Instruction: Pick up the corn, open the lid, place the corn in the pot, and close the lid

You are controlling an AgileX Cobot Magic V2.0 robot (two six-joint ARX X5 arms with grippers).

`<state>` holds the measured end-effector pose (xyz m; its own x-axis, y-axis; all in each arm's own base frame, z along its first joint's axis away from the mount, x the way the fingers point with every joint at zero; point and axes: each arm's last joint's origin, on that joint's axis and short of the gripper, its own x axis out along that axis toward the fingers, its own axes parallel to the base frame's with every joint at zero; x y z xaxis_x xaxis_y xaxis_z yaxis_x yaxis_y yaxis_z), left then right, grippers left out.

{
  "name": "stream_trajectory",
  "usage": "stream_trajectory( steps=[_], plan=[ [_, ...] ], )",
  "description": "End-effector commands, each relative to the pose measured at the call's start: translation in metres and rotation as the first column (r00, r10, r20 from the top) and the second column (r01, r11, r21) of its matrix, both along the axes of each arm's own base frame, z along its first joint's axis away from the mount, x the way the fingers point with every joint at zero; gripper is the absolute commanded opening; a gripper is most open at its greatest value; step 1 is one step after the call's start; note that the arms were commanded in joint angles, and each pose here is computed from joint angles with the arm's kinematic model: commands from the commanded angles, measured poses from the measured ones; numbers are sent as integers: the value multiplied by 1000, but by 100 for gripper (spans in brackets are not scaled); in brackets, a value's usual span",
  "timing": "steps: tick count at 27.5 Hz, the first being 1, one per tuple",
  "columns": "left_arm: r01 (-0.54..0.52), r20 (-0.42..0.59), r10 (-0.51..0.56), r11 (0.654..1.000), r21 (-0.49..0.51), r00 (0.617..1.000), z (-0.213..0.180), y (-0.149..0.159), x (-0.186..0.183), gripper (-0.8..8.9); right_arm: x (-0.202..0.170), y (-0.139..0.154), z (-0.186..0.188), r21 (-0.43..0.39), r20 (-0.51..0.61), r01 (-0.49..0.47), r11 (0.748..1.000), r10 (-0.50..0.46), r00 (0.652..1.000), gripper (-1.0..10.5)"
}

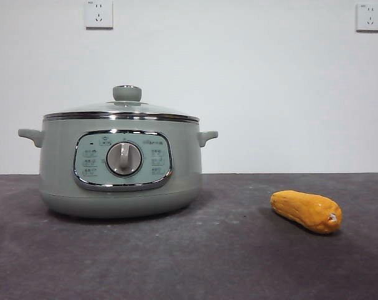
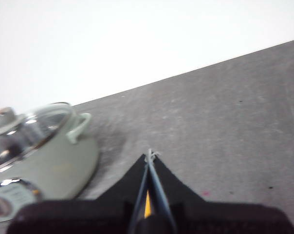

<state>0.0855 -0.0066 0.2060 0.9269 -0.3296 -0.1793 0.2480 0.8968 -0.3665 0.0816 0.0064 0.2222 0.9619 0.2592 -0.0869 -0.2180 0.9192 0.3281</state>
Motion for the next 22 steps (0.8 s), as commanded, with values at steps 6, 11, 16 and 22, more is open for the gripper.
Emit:
stream_trajectory(
  steps=[6, 11, 16, 22],
  plan=[
    [80, -27, -80, 996, 33, 996, 56, -2, -10, -6, -6, 4, 60, -71, -162, -150, 986, 137, 977, -11],
    [134, -105, -123, 985, 108, 987, 87, -3, -15, -6, -5, 4, 93, -139, -332, -218, 966, 161, 929, -11],
    [184, -203, -148, 968, 173, 968, 111, -3, -17, -6, 1, 4, 116, -171, -480, -290, 941, 178, 859, -11],
    [248, -278, -187, 948, 202, 942, 132, -5, -10, -6, 13, 3, 130, -175, -600, -364, 915, 194, 776, -11]
  ],
)
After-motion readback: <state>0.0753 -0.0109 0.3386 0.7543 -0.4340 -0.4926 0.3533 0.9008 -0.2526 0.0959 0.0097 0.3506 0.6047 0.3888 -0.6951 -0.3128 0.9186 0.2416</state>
